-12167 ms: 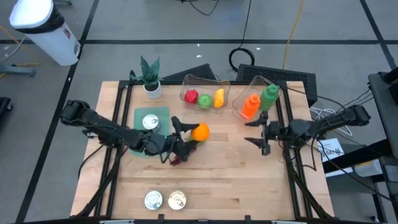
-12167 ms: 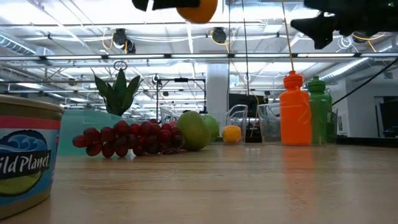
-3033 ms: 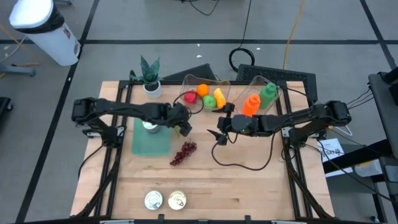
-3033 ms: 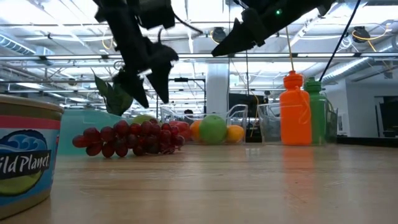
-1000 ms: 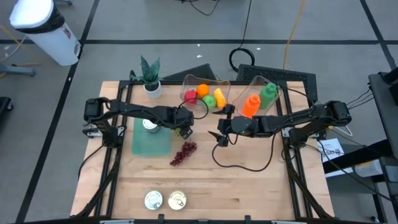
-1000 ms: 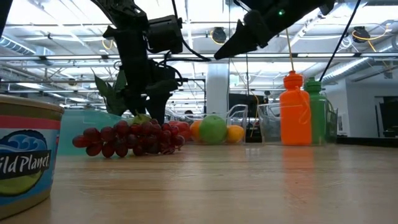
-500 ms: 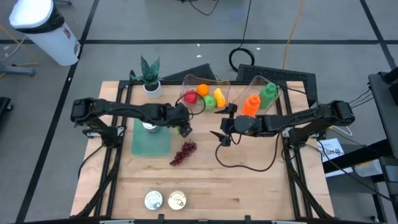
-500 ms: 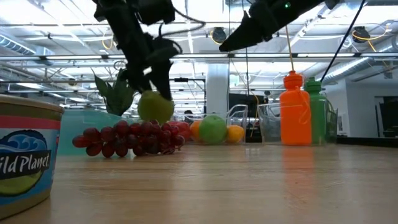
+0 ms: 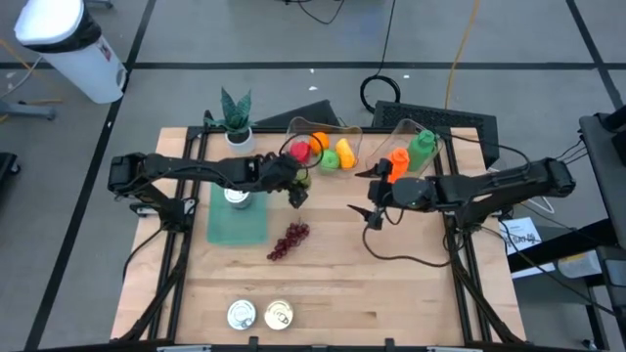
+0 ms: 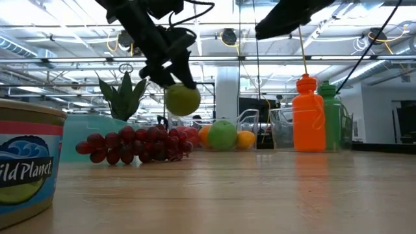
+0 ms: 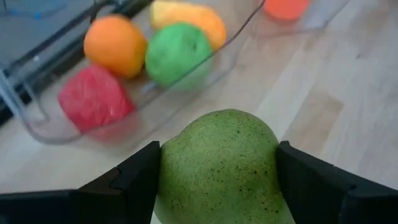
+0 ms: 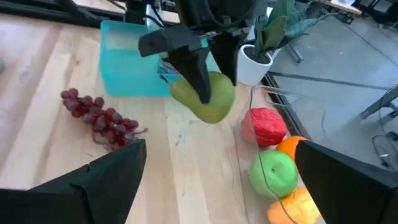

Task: Pick & Place Food Item
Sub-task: Put the green pear into the left transparent bin

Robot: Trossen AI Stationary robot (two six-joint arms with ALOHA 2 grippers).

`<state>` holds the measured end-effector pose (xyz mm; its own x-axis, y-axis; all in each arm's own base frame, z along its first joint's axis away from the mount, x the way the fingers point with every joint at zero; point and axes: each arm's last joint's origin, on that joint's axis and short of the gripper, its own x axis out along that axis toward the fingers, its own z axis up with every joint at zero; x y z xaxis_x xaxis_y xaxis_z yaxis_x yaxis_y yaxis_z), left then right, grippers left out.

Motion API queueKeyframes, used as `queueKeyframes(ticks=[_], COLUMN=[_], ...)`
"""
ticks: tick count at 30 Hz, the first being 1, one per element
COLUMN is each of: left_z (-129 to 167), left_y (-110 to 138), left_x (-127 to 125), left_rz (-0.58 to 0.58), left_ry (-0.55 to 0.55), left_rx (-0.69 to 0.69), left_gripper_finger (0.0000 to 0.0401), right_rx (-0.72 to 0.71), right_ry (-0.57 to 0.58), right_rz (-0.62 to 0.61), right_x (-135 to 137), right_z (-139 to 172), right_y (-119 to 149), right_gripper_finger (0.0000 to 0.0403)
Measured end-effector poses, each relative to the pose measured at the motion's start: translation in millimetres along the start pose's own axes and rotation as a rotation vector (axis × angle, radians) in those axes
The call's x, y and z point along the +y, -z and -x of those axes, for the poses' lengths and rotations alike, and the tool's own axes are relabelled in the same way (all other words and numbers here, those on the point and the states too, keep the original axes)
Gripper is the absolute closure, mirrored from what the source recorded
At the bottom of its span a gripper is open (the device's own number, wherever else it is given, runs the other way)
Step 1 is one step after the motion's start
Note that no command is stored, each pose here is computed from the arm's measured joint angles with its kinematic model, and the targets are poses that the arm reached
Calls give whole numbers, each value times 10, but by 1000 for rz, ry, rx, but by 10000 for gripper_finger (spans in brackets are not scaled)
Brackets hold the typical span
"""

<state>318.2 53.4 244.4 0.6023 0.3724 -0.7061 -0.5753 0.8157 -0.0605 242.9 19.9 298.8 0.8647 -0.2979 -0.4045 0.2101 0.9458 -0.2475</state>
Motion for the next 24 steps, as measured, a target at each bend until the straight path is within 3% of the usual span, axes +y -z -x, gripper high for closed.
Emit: queueKeyframes(ticks=[4, 16, 24], left_z=[-13, -87, -421], left_y=[-93, -524, -671], left_x=[36, 305, 461], left_rz=[-21, 42, 71], left_ry=[20, 47, 108], left_rx=[-66, -398, -558], left_gripper_finger=[112, 119, 124], right_rx=[5, 8, -94], right_ry=[-16, -76, -102], right_rz=[-23, -70, -97], right_x=[-25, 48, 121], right_z=[151, 353, 361], right_y=[4, 135, 291], right_gripper_finger=[8, 8, 8])
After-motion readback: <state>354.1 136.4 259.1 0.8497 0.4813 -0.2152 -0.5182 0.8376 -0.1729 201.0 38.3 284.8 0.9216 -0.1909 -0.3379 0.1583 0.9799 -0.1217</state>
